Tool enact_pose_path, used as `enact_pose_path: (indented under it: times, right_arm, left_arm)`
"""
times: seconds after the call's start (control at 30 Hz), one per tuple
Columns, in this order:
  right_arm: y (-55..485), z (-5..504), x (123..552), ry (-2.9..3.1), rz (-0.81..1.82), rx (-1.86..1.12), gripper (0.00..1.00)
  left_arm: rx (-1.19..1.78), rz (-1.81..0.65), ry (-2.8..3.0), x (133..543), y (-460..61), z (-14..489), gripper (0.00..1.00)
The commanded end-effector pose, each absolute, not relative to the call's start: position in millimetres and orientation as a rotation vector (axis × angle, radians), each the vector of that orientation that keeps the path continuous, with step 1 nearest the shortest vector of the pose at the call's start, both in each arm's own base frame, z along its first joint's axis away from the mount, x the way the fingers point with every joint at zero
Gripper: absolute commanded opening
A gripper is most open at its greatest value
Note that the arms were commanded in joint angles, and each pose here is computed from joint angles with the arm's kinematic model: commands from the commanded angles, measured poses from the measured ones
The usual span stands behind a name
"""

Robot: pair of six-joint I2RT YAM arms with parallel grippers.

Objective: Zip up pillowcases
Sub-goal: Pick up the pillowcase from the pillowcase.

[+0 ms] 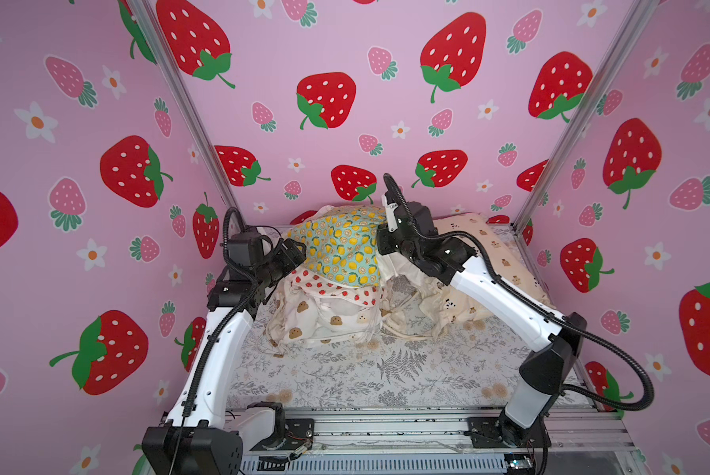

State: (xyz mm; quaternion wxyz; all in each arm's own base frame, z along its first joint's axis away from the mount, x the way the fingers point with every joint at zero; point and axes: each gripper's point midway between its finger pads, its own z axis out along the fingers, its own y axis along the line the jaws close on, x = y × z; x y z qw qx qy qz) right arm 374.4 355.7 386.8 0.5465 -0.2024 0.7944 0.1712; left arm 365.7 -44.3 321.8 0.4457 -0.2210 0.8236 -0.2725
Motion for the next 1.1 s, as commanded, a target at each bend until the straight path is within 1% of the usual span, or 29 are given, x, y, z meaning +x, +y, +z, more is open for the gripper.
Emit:
enact_pose_path:
  times: [0.0, 0.1, 0.17, 0.27, 0.33, 0.4, 0.53, 0.57, 0.67, 0.73, 0.83, 0.87, 0.97, 1.07]
  right_arm:
    - [307.5, 446.2, 370.4, 1.761, 0.308, -0.516, 0.08]
    - [274.1, 447.6, 358.7, 1.814, 0.296, -0.522, 0.08]
    - [251.9, 438.3, 350.8, 1.866, 0.338, -0.511, 0.08]
    - [214.9, 405.2, 341.7, 1.957, 0.354, -0.469, 0.10]
    - [190.6, 370.7, 342.6, 2.040, 0.347, -0.435, 0.11]
    - [166.0, 341.6, 345.6, 2.108, 0.385, -0.375, 0.12]
    - [126.8, 293.6, 353.3, 2.230, 0.322, -0.302, 0.12]
    - [119.2, 285.1, 354.5, 2.253, 0.341, -0.272, 0.12]
    - [113.8, 281.5, 355.1, 2.254, 0.494, -0.177, 0.12]
    - [114.0, 288.8, 352.6, 2.245, 0.538, -0.129, 0.11]
    - [117.4, 300.3, 348.4, 2.230, 0.616, -0.061, 0.11]
    - [119.0, 303.1, 347.6, 2.229, 0.642, -0.045, 0.12]
    - [116.9, 307.5, 347.1, 2.238, 0.676, 0.021, 0.11]
    - [118.3, 311.0, 346.8, 2.240, 0.705, 0.047, 0.11]
  left_arm:
    - [-0.513, -0.651, 2.039, 354.6, -42.5, 340.5, 0.89]
    - [-0.498, -0.652, 2.043, 347.6, -43.6, 343.4, 0.90]
    - [-0.485, -0.673, 2.052, 345.1, -47.2, 341.9, 0.90]
    - [-0.467, -0.727, 2.073, 344.6, -57.0, 332.0, 0.90]
    - [-0.449, -0.751, 2.098, 345.5, -66.8, 322.8, 0.90]
    - [-0.391, -0.759, 2.141, 346.3, -86.4, 310.9, 0.90]
    - [-0.288, -0.782, 2.192, 345.8, -132.2, 287.2, 0.90]
    - [-0.269, -0.792, 2.200, 345.1, -143.3, 280.0, 0.90]
    - [-0.230, -0.818, 2.224, 341.2, -170.4, 259.4, 0.90]
    - [-0.200, -0.846, 2.216, 336.6, -186.9, 250.0, 0.89]
    - [-0.071, -0.867, 2.180, 324.6, -217.6, 244.3, 0.89]
    - [-0.046, -0.846, 2.160, 324.3, -222.2, 242.9, 0.89]
    - [0.021, -0.883, 2.127, 319.5, -234.8, 236.6, 0.92]
    - [0.076, -0.872, 2.080, 313.5, -234.5, 231.8, 0.96]
